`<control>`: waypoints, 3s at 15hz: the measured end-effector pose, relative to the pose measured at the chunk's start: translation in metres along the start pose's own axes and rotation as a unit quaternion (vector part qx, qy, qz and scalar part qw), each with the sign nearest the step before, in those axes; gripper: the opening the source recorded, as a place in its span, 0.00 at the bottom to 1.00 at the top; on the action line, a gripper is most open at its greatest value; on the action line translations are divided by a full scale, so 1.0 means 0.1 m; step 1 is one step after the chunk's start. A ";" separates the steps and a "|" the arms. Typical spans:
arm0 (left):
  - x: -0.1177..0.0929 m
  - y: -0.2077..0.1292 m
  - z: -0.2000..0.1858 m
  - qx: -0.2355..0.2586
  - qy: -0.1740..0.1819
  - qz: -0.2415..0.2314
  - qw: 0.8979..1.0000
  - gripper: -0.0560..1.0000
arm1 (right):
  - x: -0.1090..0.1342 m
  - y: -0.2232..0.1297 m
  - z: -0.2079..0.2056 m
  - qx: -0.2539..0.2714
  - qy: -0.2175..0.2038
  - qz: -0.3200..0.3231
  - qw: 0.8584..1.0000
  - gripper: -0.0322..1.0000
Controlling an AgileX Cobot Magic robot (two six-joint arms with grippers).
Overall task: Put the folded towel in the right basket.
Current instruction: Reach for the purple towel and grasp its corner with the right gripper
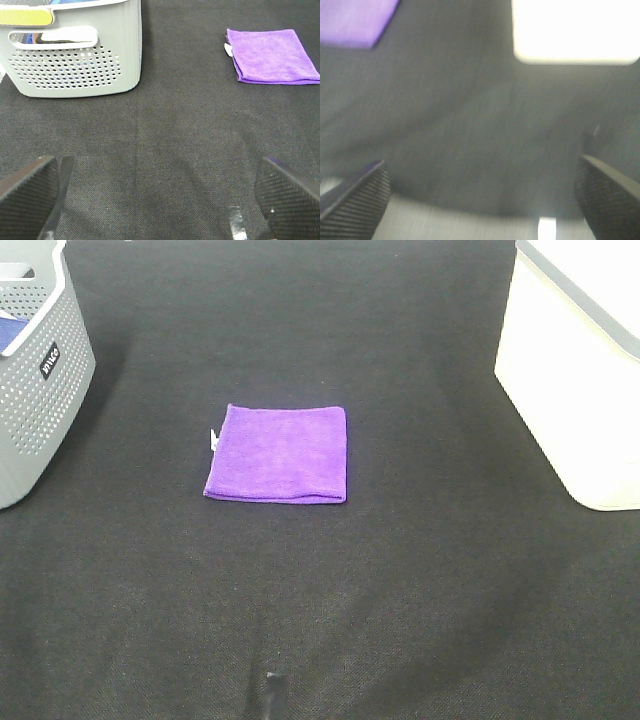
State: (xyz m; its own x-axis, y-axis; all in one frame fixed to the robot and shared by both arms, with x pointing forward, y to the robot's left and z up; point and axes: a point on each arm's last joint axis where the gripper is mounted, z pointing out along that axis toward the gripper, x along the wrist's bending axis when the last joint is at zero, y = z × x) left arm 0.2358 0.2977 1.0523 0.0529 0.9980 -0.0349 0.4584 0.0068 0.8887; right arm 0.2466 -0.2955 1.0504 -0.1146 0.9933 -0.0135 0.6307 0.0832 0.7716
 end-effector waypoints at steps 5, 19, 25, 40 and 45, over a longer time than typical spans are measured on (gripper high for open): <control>0.00 0.00 0.00 0.000 0.000 0.000 1.000 0.99 | 0.09 1.02 0.56 0.205 0.085 0.024 0.975 0.95; 0.00 0.00 0.00 0.000 0.000 0.000 1.000 0.99 | 0.77 2.30 2.98 0.256 0.302 0.120 0.910 0.94; 0.00 0.00 0.00 0.000 0.000 0.000 1.000 0.99 | 0.98 2.43 3.60 0.287 0.303 0.140 0.898 0.92; 0.00 0.00 0.00 0.000 -0.001 0.000 1.000 0.99 | 1.02 1.62 4.79 0.352 0.267 0.188 0.877 0.89; 0.00 0.00 0.00 0.000 -0.001 0.000 1.000 0.99 | 1.10 1.56 4.86 0.359 0.280 0.195 0.869 0.85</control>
State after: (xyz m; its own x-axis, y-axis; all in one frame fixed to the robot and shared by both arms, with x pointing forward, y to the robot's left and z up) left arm 0.2358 0.2975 1.0523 0.0539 0.9979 -0.0366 0.4585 0.0078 0.8887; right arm 0.7053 -0.1349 0.8604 -0.0125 0.7792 0.6267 0.9985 -0.0238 0.0496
